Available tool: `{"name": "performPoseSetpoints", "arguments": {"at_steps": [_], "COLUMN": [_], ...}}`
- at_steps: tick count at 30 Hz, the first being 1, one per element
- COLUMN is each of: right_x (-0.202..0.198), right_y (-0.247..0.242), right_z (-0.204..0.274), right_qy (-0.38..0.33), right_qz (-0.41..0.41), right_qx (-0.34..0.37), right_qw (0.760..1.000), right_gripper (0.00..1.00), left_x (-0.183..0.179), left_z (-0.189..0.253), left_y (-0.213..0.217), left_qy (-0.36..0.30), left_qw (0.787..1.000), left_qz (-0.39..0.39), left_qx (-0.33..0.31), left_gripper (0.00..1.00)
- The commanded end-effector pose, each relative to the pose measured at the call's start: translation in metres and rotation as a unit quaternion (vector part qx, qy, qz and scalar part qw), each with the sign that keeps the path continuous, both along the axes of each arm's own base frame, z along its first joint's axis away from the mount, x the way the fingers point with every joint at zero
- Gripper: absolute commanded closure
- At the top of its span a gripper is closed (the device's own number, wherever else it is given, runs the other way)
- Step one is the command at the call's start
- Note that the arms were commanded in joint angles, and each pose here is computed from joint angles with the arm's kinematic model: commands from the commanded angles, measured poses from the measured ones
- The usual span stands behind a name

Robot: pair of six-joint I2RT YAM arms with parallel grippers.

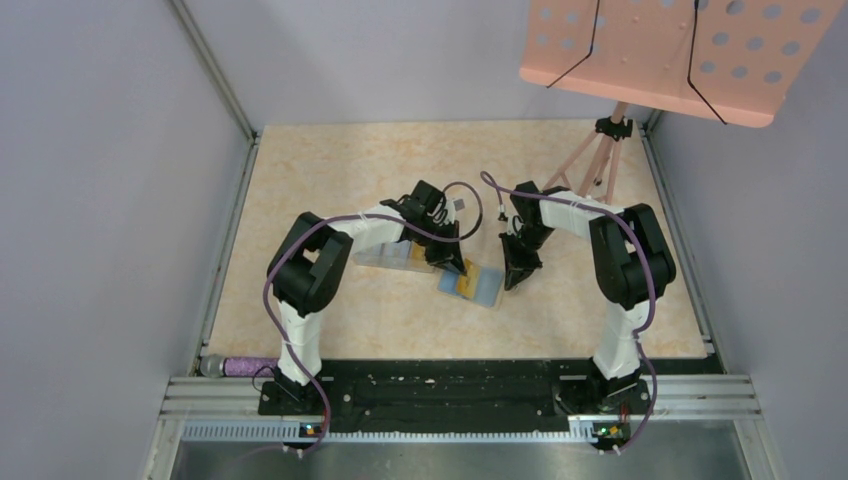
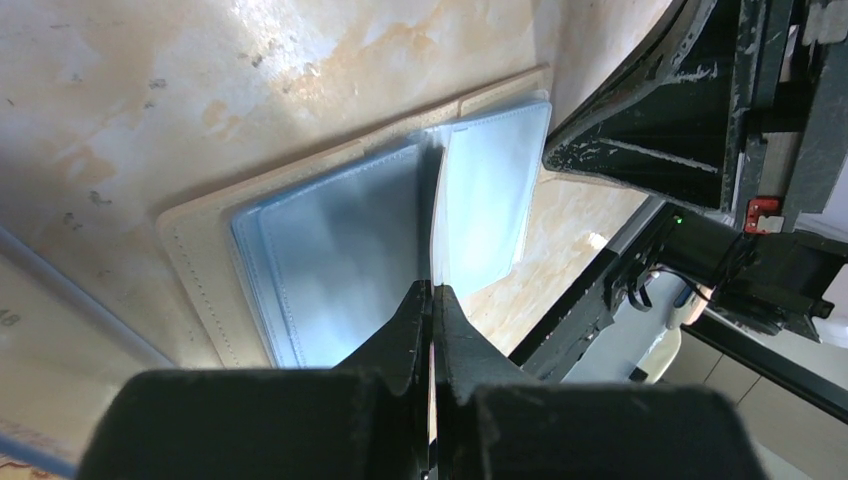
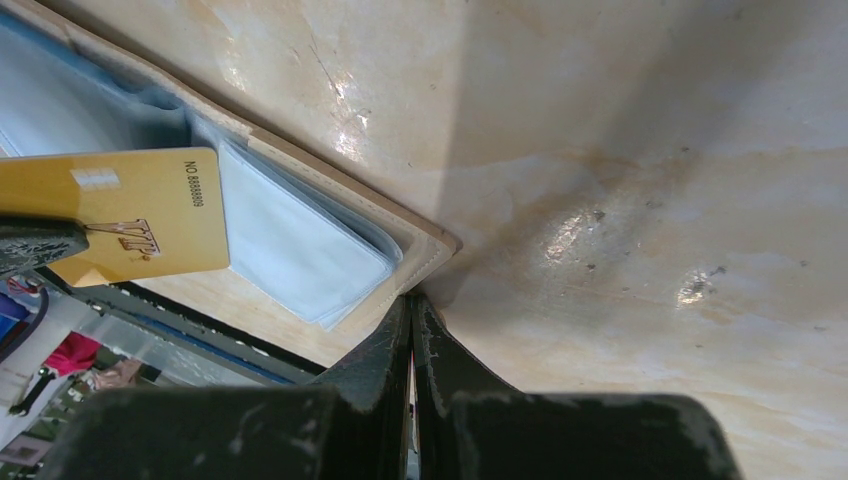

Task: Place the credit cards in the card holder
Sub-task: Insert the credit card into the card holder.

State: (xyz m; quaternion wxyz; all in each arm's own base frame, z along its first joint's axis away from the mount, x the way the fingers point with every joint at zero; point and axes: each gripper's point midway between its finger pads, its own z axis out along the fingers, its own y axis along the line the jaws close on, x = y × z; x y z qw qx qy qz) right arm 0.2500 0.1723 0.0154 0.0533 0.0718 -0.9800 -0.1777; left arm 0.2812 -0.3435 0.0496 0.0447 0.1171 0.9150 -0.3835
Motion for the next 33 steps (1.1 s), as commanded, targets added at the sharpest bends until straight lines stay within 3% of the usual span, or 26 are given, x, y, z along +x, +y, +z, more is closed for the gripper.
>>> {"name": "performPoseSetpoints", "arguments": {"at_steps": [1,7,15,25,33], "right_x": [-0.015,-0.017,-0.017,-0.017,-0.018], "right_y": [-0.005,-0.006,-0.006,-0.006,-0.007], "right_z": [-0.018,-0.019,-0.019,-0.020,-0.022], "right_qy": [0.028,0.029,0.029,0.031,0.034], "right_qz": [0.011,0.011,0.011,0.013,0.014], "right_qx": [-0.010,-0.011,-0.011,-0.012,-0.012], "right_qw": [1.000,0.999,0.999,0.999,0.999], "right_gripper": [1.00,1.00,1.00,1.00,1.00], "left_x": [-0.010,-0.011,0.015,0.048,0.049], "left_z": [0.000,-0.001,0.011,0.039,0.029], "left_y": [0.006,0.010,0.007,0.002,-0.005], "left_qy": [-0.005,-0.003,-0.010,-0.072,-0.054], "left_qw": [0.999,0.998,0.999,0.996,0.997], "left_qz": [-0.033,-0.057,-0.031,0.011,0.018], "left_qx": [0.000,-0.001,-0.028,-0.047,-0.058], "left_gripper": [1.00,1.00,1.00,1.00,1.00]}}
